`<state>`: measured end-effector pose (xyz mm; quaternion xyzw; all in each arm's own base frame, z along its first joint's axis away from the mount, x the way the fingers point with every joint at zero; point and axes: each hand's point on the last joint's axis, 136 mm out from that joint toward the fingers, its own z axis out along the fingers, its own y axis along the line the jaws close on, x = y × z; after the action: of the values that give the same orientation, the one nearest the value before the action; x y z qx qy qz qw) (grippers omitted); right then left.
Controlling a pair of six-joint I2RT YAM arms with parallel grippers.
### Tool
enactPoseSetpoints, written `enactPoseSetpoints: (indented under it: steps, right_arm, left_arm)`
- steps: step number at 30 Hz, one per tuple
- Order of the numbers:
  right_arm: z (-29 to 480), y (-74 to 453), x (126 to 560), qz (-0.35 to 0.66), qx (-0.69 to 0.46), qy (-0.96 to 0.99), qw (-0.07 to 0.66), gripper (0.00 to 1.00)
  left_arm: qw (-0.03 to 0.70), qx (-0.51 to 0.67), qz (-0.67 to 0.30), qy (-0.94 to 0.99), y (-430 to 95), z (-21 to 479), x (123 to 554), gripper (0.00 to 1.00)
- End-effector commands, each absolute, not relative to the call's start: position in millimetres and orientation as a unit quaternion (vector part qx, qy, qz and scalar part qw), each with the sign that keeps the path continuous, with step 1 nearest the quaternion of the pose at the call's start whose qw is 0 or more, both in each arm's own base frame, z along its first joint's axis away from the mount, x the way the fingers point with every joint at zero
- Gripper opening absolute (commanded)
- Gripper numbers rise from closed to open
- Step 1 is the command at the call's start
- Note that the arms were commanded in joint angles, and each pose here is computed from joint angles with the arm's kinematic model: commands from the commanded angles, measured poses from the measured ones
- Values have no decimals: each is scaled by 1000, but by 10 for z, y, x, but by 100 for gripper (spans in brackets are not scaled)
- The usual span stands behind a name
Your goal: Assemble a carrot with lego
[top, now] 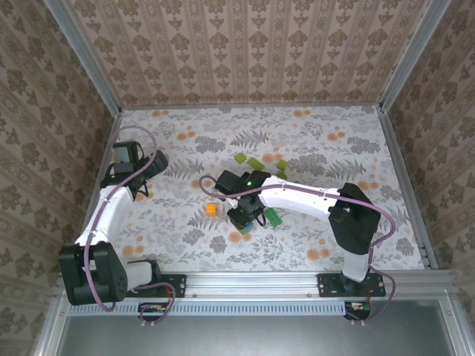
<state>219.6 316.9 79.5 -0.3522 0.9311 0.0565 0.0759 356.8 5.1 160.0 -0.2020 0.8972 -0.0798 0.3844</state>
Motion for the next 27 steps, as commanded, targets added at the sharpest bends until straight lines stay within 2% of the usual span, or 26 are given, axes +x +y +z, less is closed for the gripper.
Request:
enactPoseSetpoints:
  steps: [1, 12, 20, 27]
  right_arm:
    - [568, 2827, 2074, -1, -343, 939, 24, 35]
    - [745, 2949, 2074, 39, -344, 937, 44, 50]
    - [1031, 3041, 2070, 80, -350, 930, 76, 67]
    - [1389, 2931, 2224, 87, -332, 931, 125, 72]
  left_arm:
    - [386, -190, -78, 899, 34, 1667, 3602, 100]
    - [385, -190, -78, 900, 30, 1667, 3608, 100]
    - [387, -189, -78, 899, 33, 1682, 3602, 100]
    - [387, -179, -81, 901, -3, 1686, 3600, 100]
